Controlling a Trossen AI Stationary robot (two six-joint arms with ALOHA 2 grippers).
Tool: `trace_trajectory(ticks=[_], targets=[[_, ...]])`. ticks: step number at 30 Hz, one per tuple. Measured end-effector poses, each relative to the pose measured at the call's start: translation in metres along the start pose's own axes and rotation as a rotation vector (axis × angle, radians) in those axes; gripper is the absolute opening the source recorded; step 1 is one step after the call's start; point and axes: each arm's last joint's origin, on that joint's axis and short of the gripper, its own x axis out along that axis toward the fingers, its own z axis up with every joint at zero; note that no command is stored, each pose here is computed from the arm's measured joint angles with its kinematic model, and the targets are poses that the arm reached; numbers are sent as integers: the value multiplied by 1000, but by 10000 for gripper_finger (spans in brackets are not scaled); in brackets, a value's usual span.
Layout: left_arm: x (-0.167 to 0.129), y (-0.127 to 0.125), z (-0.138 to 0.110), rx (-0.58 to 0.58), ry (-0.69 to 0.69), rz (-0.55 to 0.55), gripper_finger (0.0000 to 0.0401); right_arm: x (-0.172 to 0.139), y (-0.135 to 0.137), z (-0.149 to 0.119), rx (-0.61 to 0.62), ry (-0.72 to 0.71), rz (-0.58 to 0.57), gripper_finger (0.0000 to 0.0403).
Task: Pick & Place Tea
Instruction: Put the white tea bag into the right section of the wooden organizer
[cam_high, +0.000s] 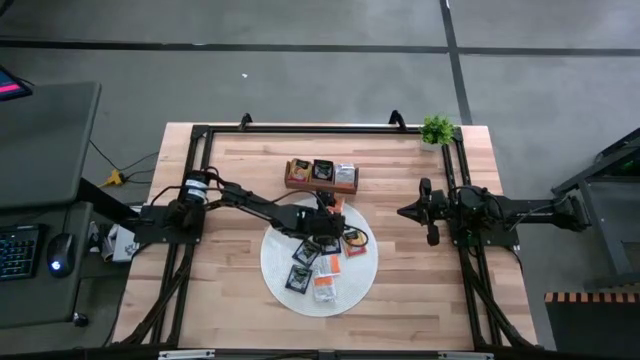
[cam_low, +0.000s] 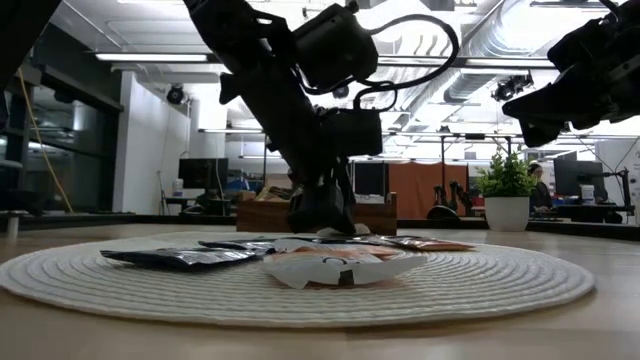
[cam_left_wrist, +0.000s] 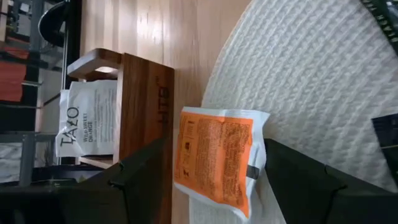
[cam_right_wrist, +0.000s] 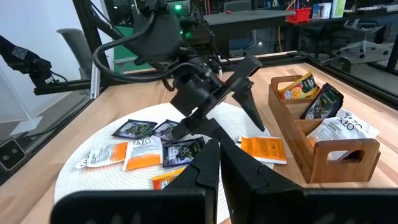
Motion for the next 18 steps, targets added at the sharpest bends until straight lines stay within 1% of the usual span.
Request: trace_trajectory(ticks=[6,9,12,16,18], targets=[[0,-1,0,7,-1,-3,259,0,0,0,0,0,0,12],[13,-7,-2,33,5,19,259,0,0,0,0,0,0,12],[14,-8,-3,51,11,21,259,0,0,0,0,0,0,12],[15,-7,-3,43,15,28,259,0,0,0,0,0,0,12],[16,-5,-4,36,25,51,259,0,0,0,0,0,0,12]])
